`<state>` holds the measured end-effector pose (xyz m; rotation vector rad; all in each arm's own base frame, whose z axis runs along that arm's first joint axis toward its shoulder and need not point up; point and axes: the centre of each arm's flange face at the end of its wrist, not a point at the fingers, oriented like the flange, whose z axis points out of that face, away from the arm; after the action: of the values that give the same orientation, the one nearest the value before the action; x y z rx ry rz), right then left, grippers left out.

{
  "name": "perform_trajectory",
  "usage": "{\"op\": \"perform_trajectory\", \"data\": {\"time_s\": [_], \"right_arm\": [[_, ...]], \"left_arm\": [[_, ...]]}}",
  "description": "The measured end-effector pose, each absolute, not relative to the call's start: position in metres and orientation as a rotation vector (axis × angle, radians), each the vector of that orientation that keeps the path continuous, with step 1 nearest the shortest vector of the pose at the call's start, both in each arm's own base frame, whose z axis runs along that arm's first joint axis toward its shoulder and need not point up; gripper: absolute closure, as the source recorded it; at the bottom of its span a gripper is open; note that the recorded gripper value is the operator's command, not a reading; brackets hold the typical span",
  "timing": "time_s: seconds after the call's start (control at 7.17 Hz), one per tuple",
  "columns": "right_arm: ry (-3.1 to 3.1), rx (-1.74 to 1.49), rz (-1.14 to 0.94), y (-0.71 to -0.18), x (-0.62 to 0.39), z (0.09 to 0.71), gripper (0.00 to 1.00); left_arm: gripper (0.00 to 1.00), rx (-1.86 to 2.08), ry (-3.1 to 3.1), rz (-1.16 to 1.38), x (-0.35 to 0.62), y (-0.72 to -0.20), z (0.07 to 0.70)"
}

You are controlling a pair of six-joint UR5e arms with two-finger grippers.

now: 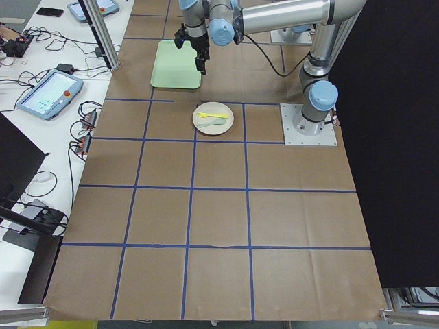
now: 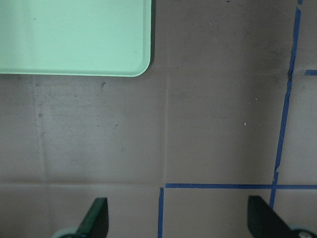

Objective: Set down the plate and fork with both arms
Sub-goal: 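Move the left gripper down to the white plate's rim and grasp it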

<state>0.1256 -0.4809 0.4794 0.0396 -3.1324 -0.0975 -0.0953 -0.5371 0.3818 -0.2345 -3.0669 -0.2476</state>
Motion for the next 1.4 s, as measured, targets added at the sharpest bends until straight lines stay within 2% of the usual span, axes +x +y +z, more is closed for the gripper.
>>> {"op": "perform_trajectory", "data": {"time_s": [0.56,0.98,1.4], "right_arm": [[-3.132,0.04,-0.096,-0.481,0.126,0.48,0.0],[-3.132,0.039,-0.096,-0.481,0.125,0.48,0.0],[-3.132,0.039,-0.096,-0.481,0.126,0.48,0.0]], "left_arm": [[0.01,-0.354,-2.969,-0.308,0.034,-0.575,0.293],[0.01,-0.249,-2.889,-0.32,0.106,-0.548,0.233],[0.16,-0.162,-2.868,-0.26,0.125,-0.534,0.201]]}}
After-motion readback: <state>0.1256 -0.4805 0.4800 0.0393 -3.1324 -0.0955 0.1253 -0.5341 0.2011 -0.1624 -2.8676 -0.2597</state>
